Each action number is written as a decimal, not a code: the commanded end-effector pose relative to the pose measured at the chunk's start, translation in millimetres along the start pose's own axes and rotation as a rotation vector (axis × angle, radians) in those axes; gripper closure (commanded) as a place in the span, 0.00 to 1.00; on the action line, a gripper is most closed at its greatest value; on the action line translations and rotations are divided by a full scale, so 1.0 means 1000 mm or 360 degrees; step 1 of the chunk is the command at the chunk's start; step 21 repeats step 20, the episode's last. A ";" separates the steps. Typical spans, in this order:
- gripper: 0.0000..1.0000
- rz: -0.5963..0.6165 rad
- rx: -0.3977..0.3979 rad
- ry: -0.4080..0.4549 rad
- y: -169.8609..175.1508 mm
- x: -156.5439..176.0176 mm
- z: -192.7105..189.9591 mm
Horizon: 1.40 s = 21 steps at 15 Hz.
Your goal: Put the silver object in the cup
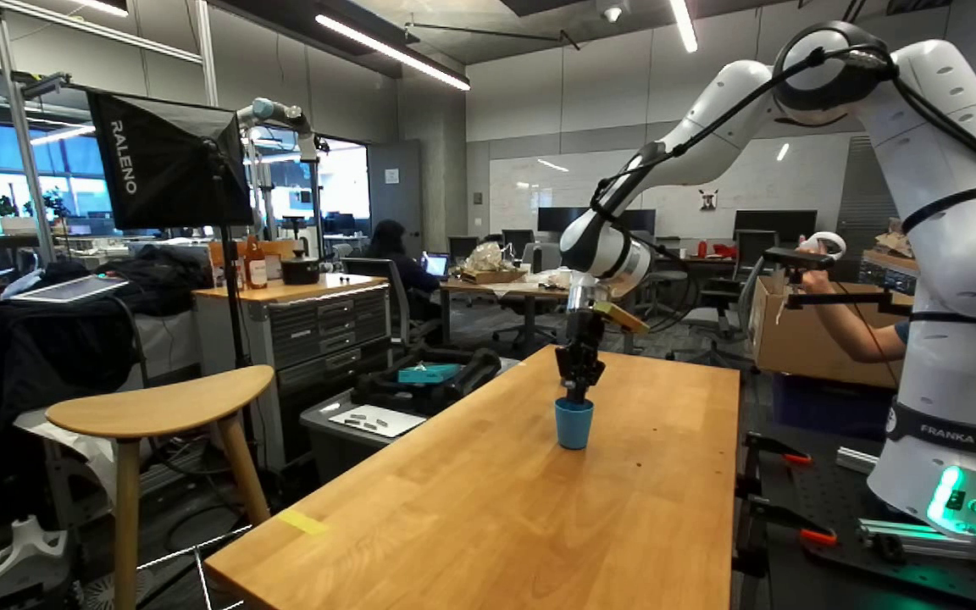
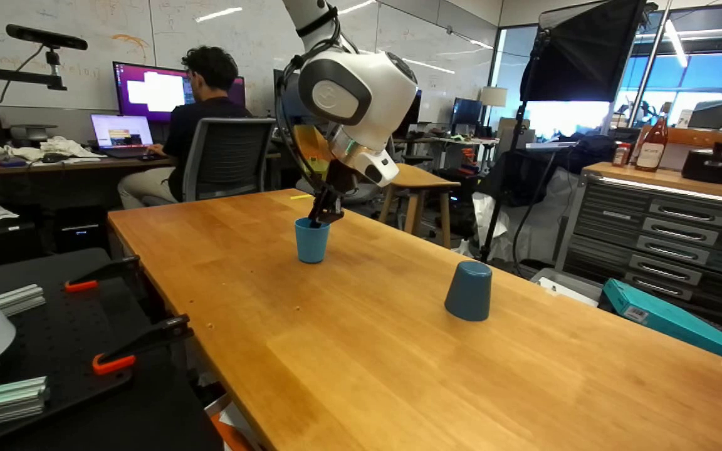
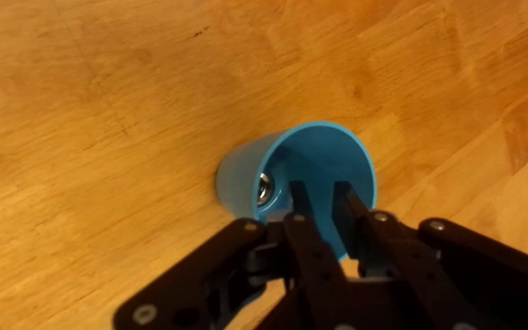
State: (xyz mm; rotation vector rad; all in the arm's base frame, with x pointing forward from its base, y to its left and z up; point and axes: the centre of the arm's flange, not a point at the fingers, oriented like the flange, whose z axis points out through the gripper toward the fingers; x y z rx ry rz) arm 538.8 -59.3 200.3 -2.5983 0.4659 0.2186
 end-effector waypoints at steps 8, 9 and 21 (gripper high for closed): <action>0.16 -0.0443 -0.0598 0.0082 -0.082 -0.001 -0.092; 0.07 -0.0474 -0.0698 0.0081 -0.089 -0.007 -0.104; 0.00 -0.0536 -0.0940 0.0068 -0.114 -0.028 -0.157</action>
